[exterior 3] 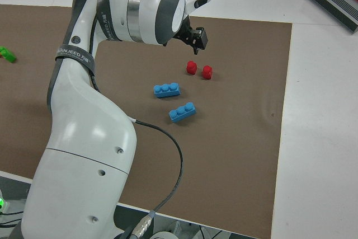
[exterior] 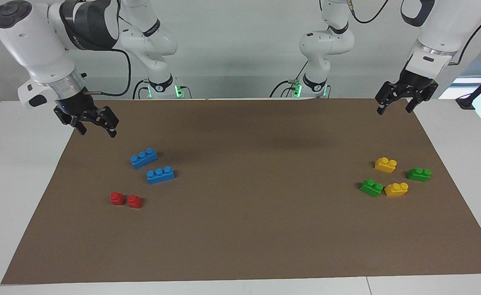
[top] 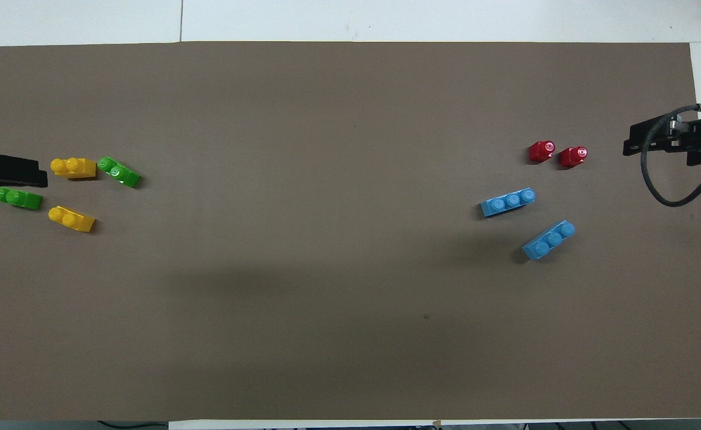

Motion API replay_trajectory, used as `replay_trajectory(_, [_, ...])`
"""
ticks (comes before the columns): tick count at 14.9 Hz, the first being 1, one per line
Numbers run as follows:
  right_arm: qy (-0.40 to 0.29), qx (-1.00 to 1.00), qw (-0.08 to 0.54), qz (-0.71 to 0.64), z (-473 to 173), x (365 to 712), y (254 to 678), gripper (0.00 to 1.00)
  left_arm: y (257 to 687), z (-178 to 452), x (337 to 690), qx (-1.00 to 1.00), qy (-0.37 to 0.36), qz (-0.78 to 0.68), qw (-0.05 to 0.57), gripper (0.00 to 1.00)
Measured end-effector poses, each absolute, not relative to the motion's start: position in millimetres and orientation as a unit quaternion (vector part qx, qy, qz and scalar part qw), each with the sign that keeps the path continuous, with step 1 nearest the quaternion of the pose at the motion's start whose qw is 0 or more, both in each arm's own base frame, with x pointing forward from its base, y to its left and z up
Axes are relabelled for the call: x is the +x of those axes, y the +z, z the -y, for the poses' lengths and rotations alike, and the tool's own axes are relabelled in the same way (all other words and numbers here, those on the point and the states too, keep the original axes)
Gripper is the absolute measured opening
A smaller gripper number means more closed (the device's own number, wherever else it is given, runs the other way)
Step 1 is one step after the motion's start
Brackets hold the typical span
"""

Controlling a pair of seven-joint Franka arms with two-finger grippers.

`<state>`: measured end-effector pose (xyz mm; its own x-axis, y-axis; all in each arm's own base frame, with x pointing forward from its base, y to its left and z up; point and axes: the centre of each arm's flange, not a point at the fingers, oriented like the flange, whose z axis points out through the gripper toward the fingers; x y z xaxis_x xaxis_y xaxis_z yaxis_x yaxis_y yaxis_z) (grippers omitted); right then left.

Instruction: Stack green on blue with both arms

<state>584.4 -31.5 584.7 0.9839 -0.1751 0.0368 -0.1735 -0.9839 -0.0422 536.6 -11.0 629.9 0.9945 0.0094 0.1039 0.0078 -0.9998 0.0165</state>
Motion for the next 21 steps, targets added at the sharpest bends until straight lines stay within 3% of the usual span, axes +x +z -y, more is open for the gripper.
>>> replay_trajectory(14, [-0.010,-1.000,0.005,0.001,38,581,575,1.00,630,10,537,0.999,0.052,-0.005,0.008,1.00])
replay_trajectory(21, [0.011,-0.989,0.029,-0.145,32,574,560,1.00,630,11,537,0.999,0.052,-0.004,0.008,1.00])
